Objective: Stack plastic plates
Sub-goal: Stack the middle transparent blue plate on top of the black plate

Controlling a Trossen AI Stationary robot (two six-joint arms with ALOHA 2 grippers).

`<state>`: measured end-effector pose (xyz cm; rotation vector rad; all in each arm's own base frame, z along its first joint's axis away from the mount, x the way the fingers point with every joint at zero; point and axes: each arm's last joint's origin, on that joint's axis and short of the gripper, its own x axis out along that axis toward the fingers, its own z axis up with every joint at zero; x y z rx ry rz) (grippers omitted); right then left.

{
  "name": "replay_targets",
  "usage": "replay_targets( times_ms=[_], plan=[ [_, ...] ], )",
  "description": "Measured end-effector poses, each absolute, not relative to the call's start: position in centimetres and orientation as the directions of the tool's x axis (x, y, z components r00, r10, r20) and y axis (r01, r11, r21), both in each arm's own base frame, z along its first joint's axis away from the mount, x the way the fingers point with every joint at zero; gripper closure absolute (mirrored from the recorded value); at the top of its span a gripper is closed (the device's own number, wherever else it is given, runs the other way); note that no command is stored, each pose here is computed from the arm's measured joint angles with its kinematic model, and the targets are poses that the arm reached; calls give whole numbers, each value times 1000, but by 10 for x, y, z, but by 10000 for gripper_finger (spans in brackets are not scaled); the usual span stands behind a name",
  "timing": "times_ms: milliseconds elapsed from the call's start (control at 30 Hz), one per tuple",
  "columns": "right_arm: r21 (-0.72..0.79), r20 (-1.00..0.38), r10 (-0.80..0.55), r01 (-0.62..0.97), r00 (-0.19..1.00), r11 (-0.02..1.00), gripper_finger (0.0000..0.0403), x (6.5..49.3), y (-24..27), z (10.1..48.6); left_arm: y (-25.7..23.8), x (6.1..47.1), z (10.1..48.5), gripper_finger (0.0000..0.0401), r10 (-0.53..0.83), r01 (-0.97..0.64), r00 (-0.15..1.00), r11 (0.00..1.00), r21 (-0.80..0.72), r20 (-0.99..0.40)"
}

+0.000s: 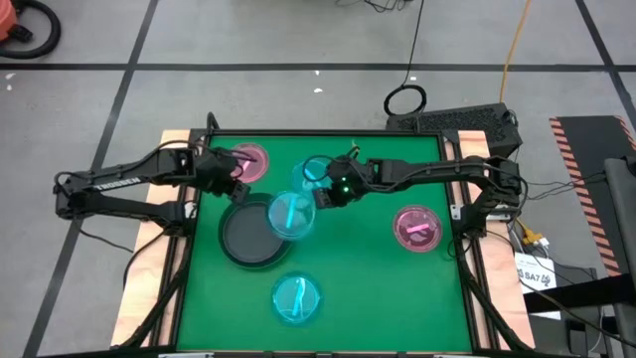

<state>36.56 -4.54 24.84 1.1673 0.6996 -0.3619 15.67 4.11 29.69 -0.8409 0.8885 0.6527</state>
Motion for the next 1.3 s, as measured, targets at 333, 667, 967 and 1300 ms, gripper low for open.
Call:
replay_targets(
  times_ms=[333,667,967,1300],
  plan=[
    [691,-689,62,629,722,355,403,377,-46,228,34,158,305,187,98,-775,581,371,-512,-808],
    [709,-654,28,599,756,371,403,383,-46,228,23,178,299,100,80,-784,585,310,-538,-807],
    [725,-631,24,578,775,375,403,385,-47,230,21,195,289,171,86,-792,561,344,-504,-823],
    [723,-630,20,576,777,382,403,385,-47,230,22,199,285,323,102,-788,543,404,-464,-834]
  ],
)
